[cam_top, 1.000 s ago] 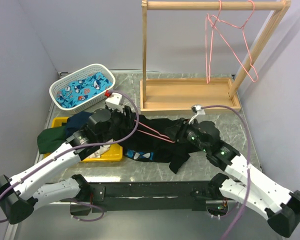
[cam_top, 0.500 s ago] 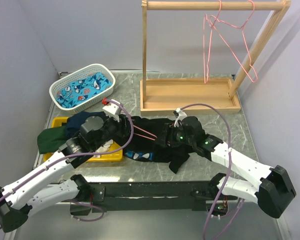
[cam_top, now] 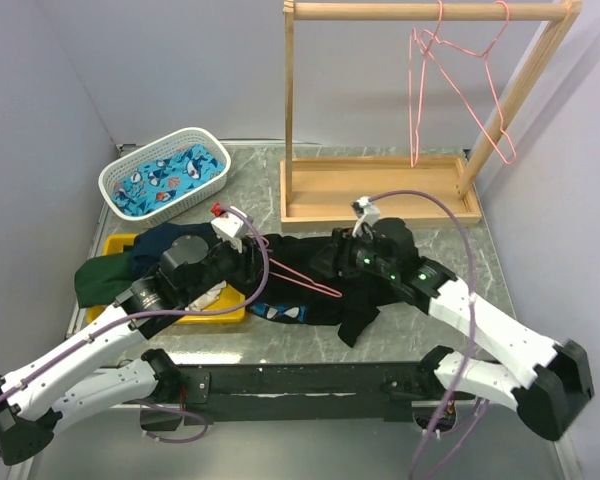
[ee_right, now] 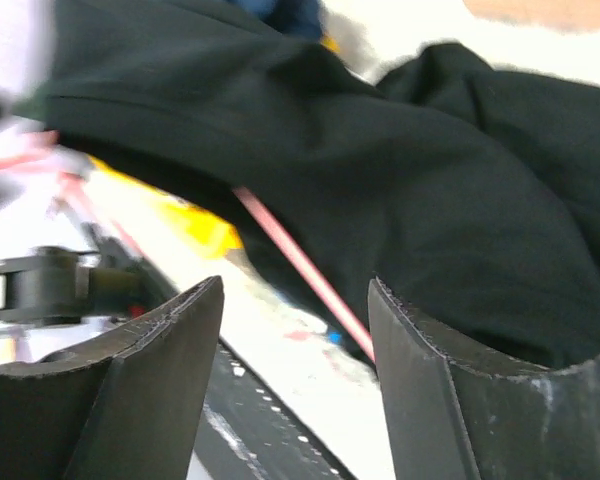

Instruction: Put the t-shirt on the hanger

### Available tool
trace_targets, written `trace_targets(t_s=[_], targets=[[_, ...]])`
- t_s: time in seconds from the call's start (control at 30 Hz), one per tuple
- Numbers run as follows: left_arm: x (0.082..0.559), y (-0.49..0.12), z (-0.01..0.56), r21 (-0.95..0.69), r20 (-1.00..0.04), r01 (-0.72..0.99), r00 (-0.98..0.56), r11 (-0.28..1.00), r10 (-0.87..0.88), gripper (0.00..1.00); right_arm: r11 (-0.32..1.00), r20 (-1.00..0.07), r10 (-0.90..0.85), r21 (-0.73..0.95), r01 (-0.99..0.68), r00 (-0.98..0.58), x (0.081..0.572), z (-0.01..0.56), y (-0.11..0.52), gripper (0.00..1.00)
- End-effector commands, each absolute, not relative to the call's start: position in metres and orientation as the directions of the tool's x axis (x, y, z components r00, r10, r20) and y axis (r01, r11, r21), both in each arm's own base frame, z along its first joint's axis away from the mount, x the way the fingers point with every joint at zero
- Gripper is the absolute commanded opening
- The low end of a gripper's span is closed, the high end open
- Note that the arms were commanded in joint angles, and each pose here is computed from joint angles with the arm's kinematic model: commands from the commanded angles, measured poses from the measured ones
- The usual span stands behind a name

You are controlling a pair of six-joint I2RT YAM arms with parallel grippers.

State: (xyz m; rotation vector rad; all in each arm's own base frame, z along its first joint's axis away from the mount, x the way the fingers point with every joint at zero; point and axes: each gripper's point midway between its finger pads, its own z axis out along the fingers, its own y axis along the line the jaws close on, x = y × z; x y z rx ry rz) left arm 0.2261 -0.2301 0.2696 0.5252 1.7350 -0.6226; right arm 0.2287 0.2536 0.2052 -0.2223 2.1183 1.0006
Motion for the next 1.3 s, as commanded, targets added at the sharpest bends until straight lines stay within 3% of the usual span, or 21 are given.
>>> trace_targets(t_s=[0.0,0.37,0.6,0.7,0.73,0.8,0.83,0.87,0.97,1.27], targets=[[0.216,-0.232,0.291,-0.096,-0.987,0.700,-0.160,0.708,0.024,0.01,0.740,-0.686,0.062,0.519,-0.428,-0.725,0.238,0.178,0.260,0.66],[0.216,-0.231,0.298,-0.100,-0.989,0.694,-0.146,0.713,0.002,0.01,0.822,-0.649,-0.171,0.321,-0.471,-0.741,0.235,0.122,0.288,0.79],[0.223,-0.224,0.305,-0.097,-0.991,0.656,-0.130,0.749,-0.014,0.01,0.841,-0.628,-0.266,0.219,-0.495,-0.731,0.238,0.106,0.284,0.73],[0.224,-0.222,0.305,-0.100,-0.991,0.644,-0.130,0.758,-0.021,0.01,0.830,-0.632,-0.282,0.216,-0.514,-0.722,0.237,0.107,0.286,0.67],[0.225,-0.221,0.306,-0.102,-0.992,0.638,-0.126,0.764,-0.027,0.01,0.829,-0.631,-0.285,0.215,-0.516,-0.721,0.236,0.106,0.286,0.55],[0.225,-0.219,0.309,-0.103,-0.992,0.631,-0.118,0.769,-0.035,0.01,0.826,-0.629,-0.293,0.213,-0.522,-0.720,0.236,0.104,0.286,0.45],[0.225,-0.218,0.310,-0.104,-0.992,0.628,-0.117,0.771,-0.039,0.01,0.826,-0.628,-0.292,0.214,-0.521,-0.721,0.235,0.103,0.286,0.33],[0.226,-0.216,0.311,-0.104,-0.993,0.621,-0.113,0.777,-0.043,0.01,0.829,-0.629,-0.287,0.215,-0.516,-0.723,0.237,0.103,0.285,0.29],[0.226,-0.213,0.315,-0.106,-0.993,0.614,-0.104,0.782,-0.053,0.01,0.845,-0.629,-0.253,0.226,-0.484,-0.735,0.241,0.103,0.277,0.03],[0.227,-0.197,0.332,-0.130,-0.991,0.565,-0.049,0.815,-0.124,0.01,0.843,-0.644,-0.103,0.348,-0.410,-0.758,0.253,0.119,0.239,0.00]])
